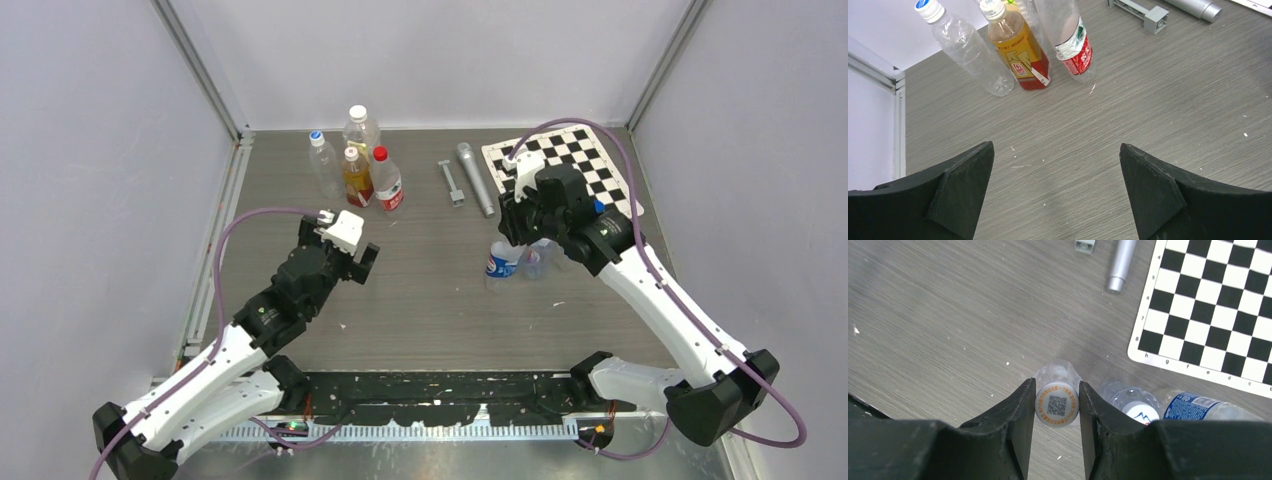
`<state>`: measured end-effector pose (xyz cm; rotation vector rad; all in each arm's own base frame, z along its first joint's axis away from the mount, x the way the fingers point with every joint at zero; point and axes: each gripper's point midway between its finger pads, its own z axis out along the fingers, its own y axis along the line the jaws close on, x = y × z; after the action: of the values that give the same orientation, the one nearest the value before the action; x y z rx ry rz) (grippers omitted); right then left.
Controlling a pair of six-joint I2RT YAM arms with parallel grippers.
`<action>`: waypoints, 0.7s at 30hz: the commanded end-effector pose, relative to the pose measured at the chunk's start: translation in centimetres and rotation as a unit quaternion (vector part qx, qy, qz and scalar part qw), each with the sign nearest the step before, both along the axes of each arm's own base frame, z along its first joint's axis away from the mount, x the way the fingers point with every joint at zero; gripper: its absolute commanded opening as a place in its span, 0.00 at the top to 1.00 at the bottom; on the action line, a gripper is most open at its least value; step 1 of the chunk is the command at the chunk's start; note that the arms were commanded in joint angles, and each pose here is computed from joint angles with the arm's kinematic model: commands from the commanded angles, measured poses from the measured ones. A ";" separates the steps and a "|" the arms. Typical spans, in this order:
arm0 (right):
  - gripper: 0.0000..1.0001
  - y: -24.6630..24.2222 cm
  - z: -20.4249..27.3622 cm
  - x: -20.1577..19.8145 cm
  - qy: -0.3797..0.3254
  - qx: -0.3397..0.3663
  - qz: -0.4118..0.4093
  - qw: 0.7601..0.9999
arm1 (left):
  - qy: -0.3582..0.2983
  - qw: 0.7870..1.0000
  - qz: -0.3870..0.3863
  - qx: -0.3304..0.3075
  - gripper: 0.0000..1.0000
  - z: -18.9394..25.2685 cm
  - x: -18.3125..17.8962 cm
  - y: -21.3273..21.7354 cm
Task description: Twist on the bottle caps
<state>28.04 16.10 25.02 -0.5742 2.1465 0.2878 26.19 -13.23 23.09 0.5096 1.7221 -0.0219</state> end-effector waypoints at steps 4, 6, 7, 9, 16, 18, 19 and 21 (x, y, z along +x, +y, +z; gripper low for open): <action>0.95 0.5 -0.3 0.6 -0.038 0.003 0.010 0.999 | -0.024 0.999 0.022 -0.008 0.00 1.2 0.3 0.8; 0.94 0.6 -0.6 0.4 -0.037 0.002 0.015 0.999 | -0.027 0.999 0.022 -0.009 0.00 1.4 0.4 0.8; 0.93 0.7 -0.6 0.2 -0.039 0.002 0.017 0.999 | -0.028 0.999 0.022 -0.009 0.00 1.4 0.4 0.8; 0.90 0.7 -0.9 0.0 -0.041 0.002 0.020 0.999 | -0.031 0.999 0.022 -0.009 0.00 1.5 0.4 0.8; 0.85 1.2 -0.9 -1.4 -0.043 0.023 0.038 0.998 | -0.036 0.999 0.016 -0.012 0.00 1.7 0.4 0.7; 0.80 1.2 -0.9 -1.7 -0.041 0.028 0.037 0.998 | -0.036 0.999 0.015 -0.013 0.00 1.7 0.4 0.6; 0.76 1.1 -0.9 -1.9 -0.041 0.030 0.038 0.998 | -0.036 0.999 0.015 -0.013 0.00 1.7 0.4 0.6; 0.69 1.1 -0.9 -2.1 -0.040 0.032 0.037 0.998 | -0.035 0.999 0.015 -0.012 0.00 1.6 0.4 0.6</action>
<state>26.69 16.81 23.78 -0.6214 2.0484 0.3240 26.27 -12.67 23.36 0.4954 1.7080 0.0066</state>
